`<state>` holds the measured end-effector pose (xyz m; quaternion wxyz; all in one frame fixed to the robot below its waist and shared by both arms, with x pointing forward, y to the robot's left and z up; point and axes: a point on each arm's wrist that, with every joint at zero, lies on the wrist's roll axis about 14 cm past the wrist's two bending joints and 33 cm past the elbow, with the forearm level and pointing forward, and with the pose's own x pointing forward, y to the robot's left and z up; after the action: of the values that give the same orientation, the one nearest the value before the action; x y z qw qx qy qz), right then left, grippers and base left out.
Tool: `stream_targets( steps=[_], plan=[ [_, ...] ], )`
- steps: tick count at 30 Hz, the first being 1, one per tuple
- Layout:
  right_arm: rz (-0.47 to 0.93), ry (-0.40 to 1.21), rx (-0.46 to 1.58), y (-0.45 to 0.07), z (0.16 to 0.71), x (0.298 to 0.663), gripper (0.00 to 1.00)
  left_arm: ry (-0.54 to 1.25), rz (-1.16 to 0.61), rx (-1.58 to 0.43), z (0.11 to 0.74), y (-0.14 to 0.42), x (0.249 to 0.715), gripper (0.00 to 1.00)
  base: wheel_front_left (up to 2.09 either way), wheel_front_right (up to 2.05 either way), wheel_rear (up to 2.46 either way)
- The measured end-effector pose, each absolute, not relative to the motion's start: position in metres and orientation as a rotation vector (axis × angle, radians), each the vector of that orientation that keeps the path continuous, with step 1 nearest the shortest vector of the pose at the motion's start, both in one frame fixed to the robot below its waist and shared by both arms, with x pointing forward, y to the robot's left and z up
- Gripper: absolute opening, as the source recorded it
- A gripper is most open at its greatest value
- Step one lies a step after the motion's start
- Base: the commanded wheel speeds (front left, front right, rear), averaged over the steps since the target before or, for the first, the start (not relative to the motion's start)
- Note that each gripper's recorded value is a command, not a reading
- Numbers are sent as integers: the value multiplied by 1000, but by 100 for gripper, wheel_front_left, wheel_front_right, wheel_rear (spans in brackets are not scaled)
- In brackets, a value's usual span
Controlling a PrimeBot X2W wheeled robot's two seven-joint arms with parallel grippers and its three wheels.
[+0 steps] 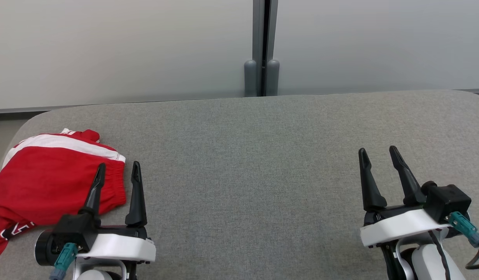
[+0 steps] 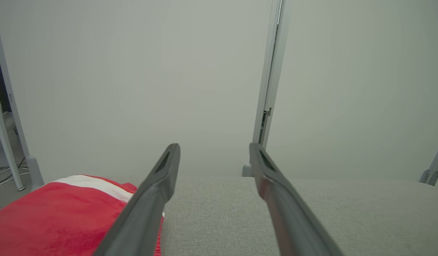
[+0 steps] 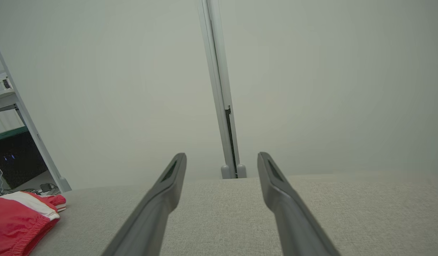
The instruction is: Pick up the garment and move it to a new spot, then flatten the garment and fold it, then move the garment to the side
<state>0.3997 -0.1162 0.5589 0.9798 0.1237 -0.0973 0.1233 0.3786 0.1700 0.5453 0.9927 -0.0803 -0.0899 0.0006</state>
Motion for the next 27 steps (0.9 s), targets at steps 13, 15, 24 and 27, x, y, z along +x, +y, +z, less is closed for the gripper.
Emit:
stream_targets(
  steps=[13,15,24,27],
  plan=[
    [283,-228,169,-106,564,399,100,-208,-15,-75,550,163,378,100,0,0,0],
    [289,-231,156,-104,565,399,100,-213,-20,-63,550,162,378,100,0,0,0],
    [298,-227,143,-102,563,398,100,-213,-25,-56,550,160,378,100,0,0,0],
    [300,-224,140,-102,562,398,100,-210,-27,-58,549,160,377,100,0,0,0]
  ],
)
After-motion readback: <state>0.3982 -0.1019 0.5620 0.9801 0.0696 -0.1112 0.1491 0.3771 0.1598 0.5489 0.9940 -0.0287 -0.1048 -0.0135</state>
